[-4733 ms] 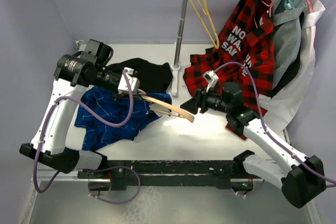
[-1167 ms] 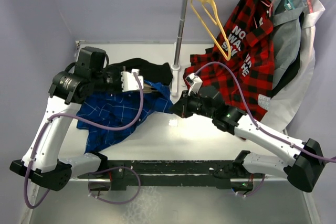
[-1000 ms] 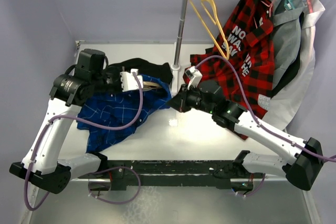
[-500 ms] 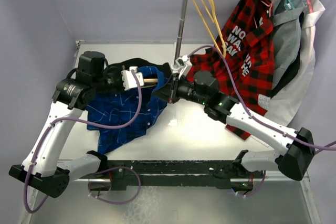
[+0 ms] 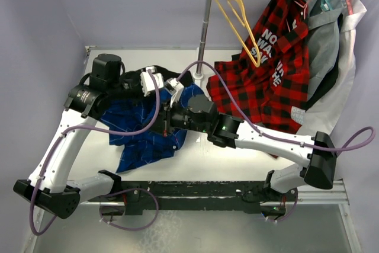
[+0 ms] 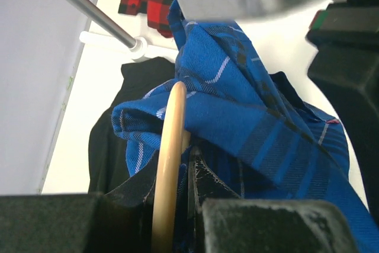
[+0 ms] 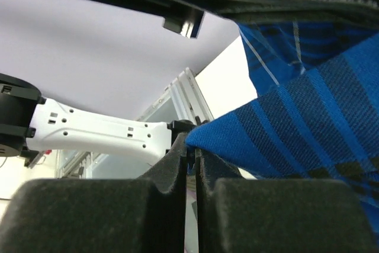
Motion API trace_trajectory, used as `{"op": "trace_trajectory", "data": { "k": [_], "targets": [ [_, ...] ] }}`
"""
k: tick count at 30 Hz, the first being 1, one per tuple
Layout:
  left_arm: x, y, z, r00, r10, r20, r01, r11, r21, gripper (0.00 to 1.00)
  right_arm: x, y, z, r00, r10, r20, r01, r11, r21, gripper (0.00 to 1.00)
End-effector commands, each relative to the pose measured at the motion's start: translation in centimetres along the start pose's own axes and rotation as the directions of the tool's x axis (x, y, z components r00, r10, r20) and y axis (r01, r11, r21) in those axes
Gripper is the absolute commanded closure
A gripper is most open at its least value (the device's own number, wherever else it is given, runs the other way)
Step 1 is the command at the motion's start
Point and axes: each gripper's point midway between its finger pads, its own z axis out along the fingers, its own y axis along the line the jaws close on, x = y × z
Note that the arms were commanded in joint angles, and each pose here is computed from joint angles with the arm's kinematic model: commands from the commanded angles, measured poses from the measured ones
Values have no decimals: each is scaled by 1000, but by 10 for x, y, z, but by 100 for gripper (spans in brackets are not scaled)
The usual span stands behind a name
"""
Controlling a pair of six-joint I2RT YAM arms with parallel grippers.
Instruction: Place the shirt on the hanger
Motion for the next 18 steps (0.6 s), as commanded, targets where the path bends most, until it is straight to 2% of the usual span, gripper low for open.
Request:
{"op": "trace_trajectory", "data": {
  "k": [1,3,4,8,14,15,18],
  "targets": [
    [-50,30,-14,981,126,149,-108,987,-121,100,-44,49,-19,987,-114,117,127,986,-112,73],
    [-50,28,-19,978,153,141,-137,983,-119,100,-47,42,-40,973,-191,128,199,979,-52,7],
    [-50,26,-20,977,164,138,-149,982,-112,100,-47,34,-53,962,-242,129,245,970,-6,1],
    [-46,-2,-21,964,207,164,-210,978,1,100,-40,2,-117,900,-432,58,419,895,155,0],
    [-38,-62,-31,931,263,254,-324,915,240,100,-37,-22,-199,764,-644,-29,629,735,253,0],
    [-39,-73,-35,926,257,276,-332,901,278,100,-45,-23,-207,716,-697,-36,679,683,270,0],
    [-38,-94,-46,923,241,301,-343,870,356,100,-35,-23,-216,558,-817,-146,828,536,165,0]
  ]
}}
